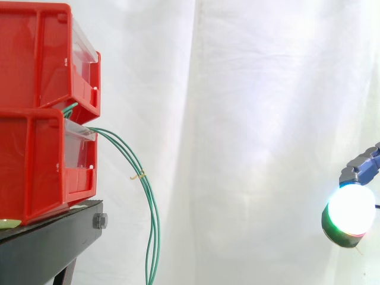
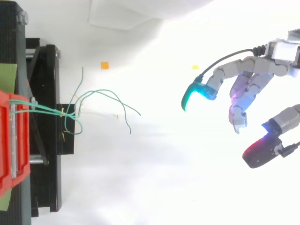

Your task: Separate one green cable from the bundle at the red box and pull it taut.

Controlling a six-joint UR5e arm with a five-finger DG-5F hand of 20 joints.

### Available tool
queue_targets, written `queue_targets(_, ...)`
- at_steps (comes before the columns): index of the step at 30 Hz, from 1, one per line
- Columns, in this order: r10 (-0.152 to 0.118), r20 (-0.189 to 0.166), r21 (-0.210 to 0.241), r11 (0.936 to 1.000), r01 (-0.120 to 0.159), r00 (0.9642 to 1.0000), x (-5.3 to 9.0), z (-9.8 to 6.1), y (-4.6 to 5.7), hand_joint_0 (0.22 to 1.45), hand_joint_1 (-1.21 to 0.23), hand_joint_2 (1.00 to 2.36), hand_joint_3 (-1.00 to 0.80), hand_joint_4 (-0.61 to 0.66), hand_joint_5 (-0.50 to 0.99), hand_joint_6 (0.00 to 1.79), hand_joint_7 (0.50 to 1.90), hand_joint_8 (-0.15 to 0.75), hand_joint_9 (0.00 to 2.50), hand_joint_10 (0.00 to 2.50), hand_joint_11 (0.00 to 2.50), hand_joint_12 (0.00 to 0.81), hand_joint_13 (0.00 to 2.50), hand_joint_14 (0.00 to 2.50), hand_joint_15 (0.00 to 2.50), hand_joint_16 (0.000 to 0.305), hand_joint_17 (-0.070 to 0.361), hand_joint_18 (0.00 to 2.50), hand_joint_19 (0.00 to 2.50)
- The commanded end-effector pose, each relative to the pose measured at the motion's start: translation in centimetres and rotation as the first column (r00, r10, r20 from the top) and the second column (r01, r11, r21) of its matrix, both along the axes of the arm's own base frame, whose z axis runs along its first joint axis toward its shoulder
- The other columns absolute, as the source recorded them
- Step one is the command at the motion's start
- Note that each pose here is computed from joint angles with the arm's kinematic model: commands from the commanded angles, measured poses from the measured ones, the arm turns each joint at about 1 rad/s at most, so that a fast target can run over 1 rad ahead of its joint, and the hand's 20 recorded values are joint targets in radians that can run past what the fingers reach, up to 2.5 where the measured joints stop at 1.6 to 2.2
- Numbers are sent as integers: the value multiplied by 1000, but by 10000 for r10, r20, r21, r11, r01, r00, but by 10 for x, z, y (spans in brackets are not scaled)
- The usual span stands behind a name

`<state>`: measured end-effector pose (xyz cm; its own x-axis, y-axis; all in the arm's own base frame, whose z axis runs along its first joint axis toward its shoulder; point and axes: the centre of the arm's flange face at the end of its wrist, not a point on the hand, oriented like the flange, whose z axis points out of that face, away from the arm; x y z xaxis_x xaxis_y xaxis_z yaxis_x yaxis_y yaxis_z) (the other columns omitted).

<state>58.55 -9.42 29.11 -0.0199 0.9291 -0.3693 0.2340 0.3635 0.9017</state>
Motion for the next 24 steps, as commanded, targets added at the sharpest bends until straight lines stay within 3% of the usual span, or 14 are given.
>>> queue_targets(1, 2, -5, -1, 10000, -2, 10000, 0, 0, 0, 579, -728, 1000, -500, 179, -172, 502, 716, 239, 1071, 15, 762, 359, 1001, 19, 593, 39, 87, 620, 703)
queue_targets(24, 2, -5, -1, 10000, -2, 10000, 0, 0, 0, 582, -723, 1000, -500, 175, -173, 502, 715, 243, 1029, 18, 748, 345, 982, 19, 596, 38, 86, 611, 696)
